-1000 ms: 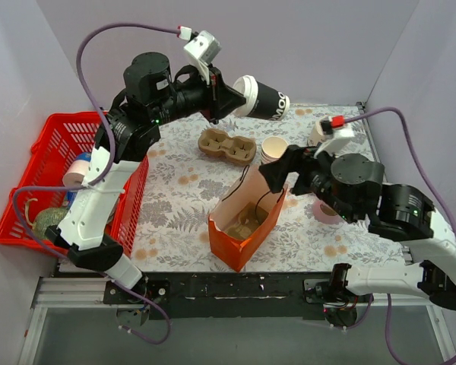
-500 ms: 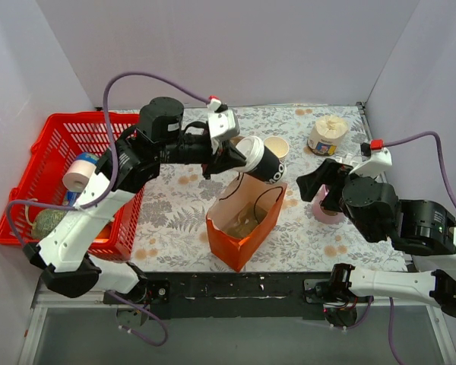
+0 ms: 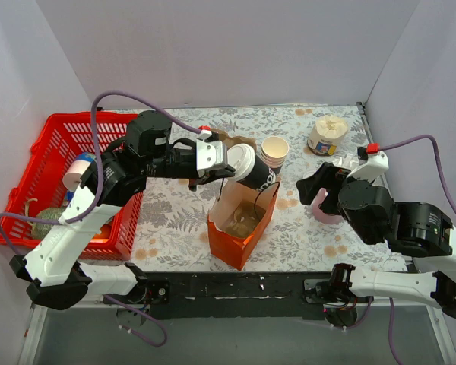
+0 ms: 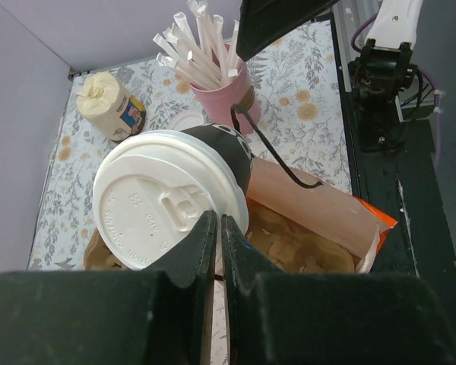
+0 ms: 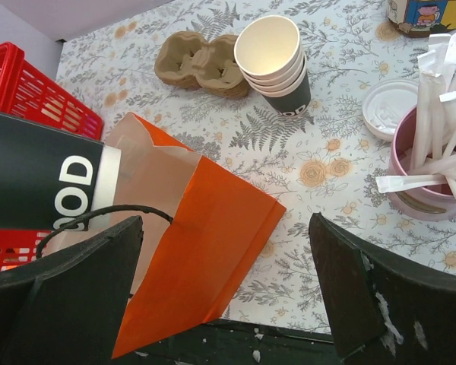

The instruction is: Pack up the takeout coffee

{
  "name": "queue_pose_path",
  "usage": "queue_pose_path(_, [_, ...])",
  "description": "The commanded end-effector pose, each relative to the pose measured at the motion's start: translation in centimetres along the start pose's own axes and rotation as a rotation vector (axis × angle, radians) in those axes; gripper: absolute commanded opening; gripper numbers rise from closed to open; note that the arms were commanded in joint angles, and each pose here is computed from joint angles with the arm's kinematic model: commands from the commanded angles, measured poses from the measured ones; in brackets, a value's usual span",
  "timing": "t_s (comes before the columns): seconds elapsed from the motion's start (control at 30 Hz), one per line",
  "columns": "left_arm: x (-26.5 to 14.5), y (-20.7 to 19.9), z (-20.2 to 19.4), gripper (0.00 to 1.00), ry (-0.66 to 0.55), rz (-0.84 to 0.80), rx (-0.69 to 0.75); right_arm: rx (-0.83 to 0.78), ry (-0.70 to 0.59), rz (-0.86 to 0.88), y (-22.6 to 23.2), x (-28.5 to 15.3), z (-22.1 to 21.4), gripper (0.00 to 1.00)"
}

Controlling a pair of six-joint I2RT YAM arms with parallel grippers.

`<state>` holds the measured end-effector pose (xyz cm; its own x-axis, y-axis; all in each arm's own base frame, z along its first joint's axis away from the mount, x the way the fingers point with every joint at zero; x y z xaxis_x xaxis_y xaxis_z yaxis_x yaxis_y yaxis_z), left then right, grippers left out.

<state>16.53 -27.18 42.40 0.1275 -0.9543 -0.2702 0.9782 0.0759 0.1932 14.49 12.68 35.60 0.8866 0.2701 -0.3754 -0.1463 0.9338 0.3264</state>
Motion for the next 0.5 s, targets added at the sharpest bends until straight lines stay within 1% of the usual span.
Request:
queue_pose_path(0.0, [0.0, -0.5, -0.2, 0.0, 0.035, -0.029, 0.054, 0.054, -0.029, 0.011, -0.1, -0.2, 0.5, 0.98])
queue_pose_path(0.13, [1.3, 0.0, -2.1, 0.0, 0.135, 0.004, 0.049, 0.049, -0.028, 0.028, 0.0, -0.3, 0.4, 0.98])
queue_pose_path(0.2, [2.5, -0.5, -3.2, 0.0, 0.183, -0.015, 0.056, 0.044, -0.024, 0.033, 0.2, -0.1, 0.2, 0.98])
queue_pose_path(0.23, [2.7, -0.2, -3.7, 0.0, 0.218, 0.02, 0.064, 0.045, -0.023, 0.035, 0.3, 0.0, 0.1, 0.98])
queue_pose_path(0.27, [3.4, -0.7, -4.2, 0.0, 0.243, 0.016, 0.075, 0.037, -0.017, 0.034, 0.4, 0.1, -0.2, 0.98])
queue_pose_path(0.33, [3.9, -0.9, -4.6, 0.0, 0.261, 0.022, 0.115, 0.034, -0.019, 0.04, 0.5, 0.2, -0.2, 0.98])
queue_pose_path(0.47, [4.1, -1.2, -5.1, 0.0, 0.276, 0.009, 0.143, 0.04, -0.027, 0.039, 0.4, 0.2, -0.1, 0.98])
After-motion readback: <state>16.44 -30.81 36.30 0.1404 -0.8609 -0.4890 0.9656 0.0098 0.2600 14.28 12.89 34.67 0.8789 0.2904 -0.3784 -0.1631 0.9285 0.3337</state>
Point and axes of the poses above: each gripper's point midway between its finger pads, its own x axis out along the fingers, its own y axis along the line the jaws close on, z = x × y, the point moved 2 cm from there along -x, back along the fingers, and after that the axes turned 7 degrees about -x, right-handed, at the moved point
